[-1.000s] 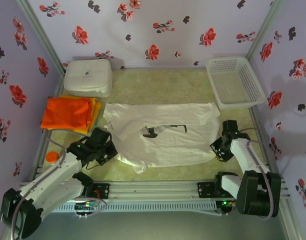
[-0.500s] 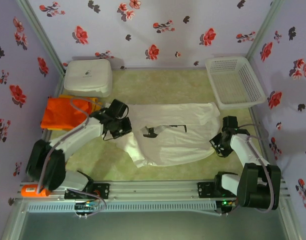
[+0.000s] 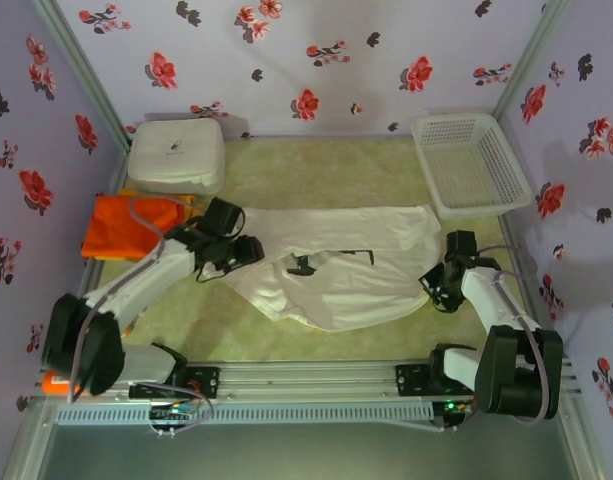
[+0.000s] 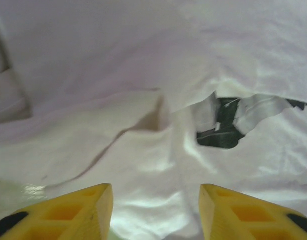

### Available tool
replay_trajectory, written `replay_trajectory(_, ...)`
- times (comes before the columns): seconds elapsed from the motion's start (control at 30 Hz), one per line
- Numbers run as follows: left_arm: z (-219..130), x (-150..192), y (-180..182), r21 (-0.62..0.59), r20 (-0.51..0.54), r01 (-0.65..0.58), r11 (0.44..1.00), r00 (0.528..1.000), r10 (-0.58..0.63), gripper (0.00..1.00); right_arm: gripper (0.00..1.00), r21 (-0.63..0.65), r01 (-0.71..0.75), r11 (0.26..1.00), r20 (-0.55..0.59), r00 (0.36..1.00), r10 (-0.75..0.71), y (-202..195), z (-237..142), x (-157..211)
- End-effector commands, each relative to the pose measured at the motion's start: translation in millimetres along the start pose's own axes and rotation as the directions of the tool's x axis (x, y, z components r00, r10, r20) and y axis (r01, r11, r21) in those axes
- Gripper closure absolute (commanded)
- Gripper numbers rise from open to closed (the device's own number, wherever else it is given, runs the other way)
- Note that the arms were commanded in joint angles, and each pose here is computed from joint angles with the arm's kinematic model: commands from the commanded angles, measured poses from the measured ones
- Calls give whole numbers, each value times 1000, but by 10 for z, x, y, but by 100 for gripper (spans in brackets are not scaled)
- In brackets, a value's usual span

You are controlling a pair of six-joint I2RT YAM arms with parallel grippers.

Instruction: Fold and stack the t-shirts

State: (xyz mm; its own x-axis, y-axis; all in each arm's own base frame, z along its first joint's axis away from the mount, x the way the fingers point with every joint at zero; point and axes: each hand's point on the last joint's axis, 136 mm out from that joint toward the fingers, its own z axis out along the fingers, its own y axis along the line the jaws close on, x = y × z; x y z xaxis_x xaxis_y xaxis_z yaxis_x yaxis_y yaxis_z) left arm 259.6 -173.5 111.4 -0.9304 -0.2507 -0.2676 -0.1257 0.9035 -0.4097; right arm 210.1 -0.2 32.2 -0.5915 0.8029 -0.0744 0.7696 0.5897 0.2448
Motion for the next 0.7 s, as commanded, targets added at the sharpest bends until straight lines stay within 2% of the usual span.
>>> replay_trajectory(0.0,64,270,333,-45,-47,-2,999,999,0,47,100,-14,24,1000,19,1000,-24,39,-14,-58)
replay_trajectory(0.23,254,494,638,-70,-41,19,997,999,-22,47,100,2,23,1000,11,1000,-23,-22,17,-20)
replay_trajectory(0.47,373,378,644,-85,-6,-6,996,1000,6,50,100,9,29,1000,6,1000,-29,-33,18,-12)
replay_trajectory(0.67,452,314,624,-89,-2,-17,996,1000,17,57,100,6,29,1000,6,1000,-29,-30,25,-11)
